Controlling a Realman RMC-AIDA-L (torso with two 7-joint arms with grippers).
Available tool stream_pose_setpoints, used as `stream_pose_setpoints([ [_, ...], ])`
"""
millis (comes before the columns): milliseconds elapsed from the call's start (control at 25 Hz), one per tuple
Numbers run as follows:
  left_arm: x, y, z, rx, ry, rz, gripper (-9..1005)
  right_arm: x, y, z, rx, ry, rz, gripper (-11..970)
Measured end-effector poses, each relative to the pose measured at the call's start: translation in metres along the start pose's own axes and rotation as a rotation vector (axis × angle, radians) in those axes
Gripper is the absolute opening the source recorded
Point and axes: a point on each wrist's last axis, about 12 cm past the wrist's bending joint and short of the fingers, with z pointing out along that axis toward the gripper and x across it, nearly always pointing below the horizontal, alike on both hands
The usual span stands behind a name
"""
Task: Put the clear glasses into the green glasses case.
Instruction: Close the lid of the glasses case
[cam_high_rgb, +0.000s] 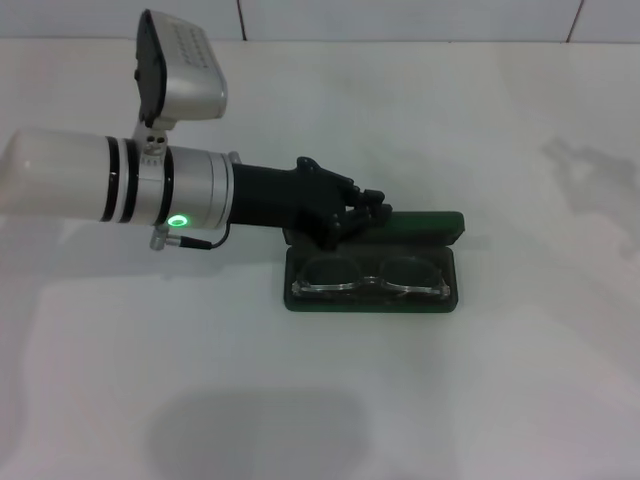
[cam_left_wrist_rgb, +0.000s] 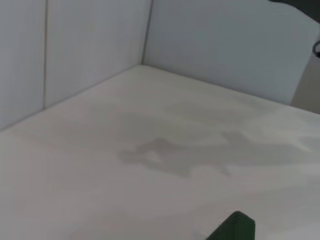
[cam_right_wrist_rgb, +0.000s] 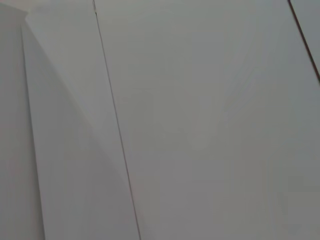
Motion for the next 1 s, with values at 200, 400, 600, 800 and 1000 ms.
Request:
stream_pose_setpoints([
  [200, 0.003, -0.002, 0.001, 0.012, 0.008, -0.004, 156, 0.003, 0.001, -0.002, 0.006, 0.002, 0.012, 119],
  [400, 0.004, -0.005, 0.001, 0.035, 0.01, -0.001, 156, 0.003, 0.001, -0.003, 0.008, 0.003, 0.015, 119],
  [600, 0.006, -0.01, 0.003, 0.068, 0.031, 0.011, 157, 0.004, 0.001, -0.003, 0.01, 0.004, 0.021, 119],
  [800, 0.012, -0.016, 0.005, 0.104, 0.068, 0.022, 157, 0.005, 0.001, -0.004, 0.012, 0.004, 0.024, 119],
  [1000, 0.017, -0.021, 0.003, 0.134, 0.069, 0.02, 159, 0.005, 0.001, -0.003, 0.011, 0.004, 0.023, 119],
])
